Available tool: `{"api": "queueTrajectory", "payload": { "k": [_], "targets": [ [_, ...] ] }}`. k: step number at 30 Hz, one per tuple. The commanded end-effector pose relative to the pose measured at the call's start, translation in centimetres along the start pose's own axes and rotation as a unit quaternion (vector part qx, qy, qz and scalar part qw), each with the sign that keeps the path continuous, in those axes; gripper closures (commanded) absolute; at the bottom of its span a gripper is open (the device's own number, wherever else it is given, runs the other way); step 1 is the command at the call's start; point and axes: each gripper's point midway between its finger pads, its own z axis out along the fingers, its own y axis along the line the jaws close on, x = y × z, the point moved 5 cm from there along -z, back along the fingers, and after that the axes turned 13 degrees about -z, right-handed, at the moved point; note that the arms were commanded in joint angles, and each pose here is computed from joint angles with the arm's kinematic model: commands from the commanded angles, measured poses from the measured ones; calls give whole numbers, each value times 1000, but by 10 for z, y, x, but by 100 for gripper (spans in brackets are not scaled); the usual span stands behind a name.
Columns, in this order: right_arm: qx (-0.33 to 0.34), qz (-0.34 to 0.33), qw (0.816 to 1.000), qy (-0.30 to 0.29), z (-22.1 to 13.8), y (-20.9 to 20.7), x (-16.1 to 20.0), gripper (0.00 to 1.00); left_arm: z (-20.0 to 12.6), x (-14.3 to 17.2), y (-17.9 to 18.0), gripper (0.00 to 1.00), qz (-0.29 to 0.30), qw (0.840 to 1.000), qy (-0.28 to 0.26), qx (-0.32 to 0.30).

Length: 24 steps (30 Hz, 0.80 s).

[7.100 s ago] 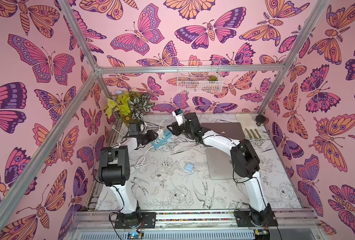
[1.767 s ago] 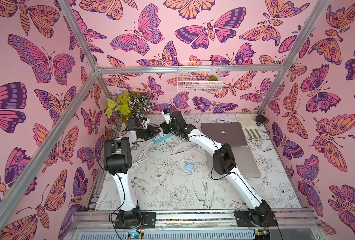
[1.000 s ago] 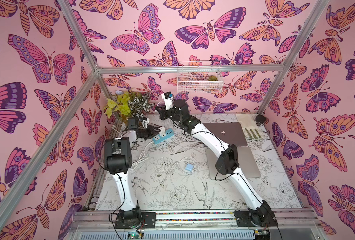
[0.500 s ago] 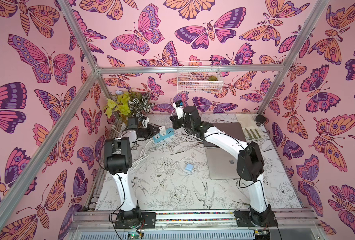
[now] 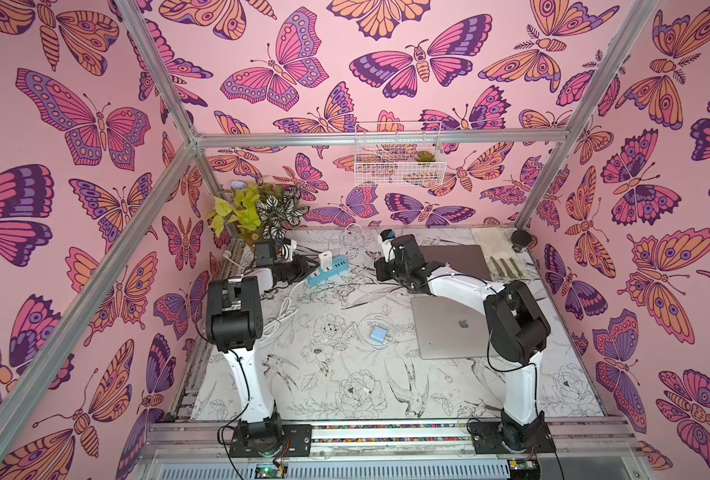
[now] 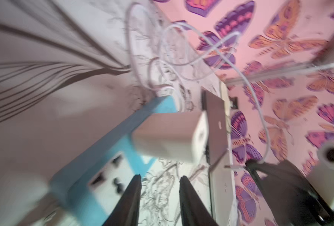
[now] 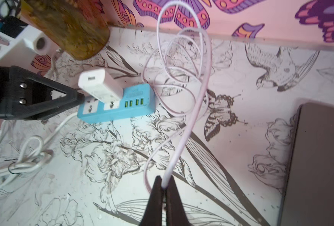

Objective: Unplug the laptop charger
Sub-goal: Place the charging cable at the center of the board, then remove the plug from the socket.

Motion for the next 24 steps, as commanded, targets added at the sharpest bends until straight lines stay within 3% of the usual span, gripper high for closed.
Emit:
{"api": "queueTrajectory", "payload": {
  "k": [1,3,6,9,11,16,19,24],
  "targets": [
    [-8,6,1000,-12,-1,-8,-16,100,-14,18,22,58,-10,997,-25,-71],
    [-12,16,1000,3,8,-15,-12,100,-32,21,-7,56,34,995,-56,-71],
    [-17,27,999,25,18,-22,-9,94,-54,27,-46,38,110,985,-106,-80],
    [-25,43,997,51,29,-26,-1,82,-64,29,-69,35,155,977,-123,-77],
    [-20,47,996,68,32,-30,1,68,-62,27,-78,25,178,973,-124,-81],
    [16,35,997,63,9,-37,-7,50,-34,25,-92,21,258,953,-74,-140],
    [45,26,998,46,-18,-40,-17,48,-13,20,-91,21,299,933,-32,-195],
    [97,29,995,-3,-84,-43,-22,47,11,8,-73,19,318,913,28,-255]
  ]
}}
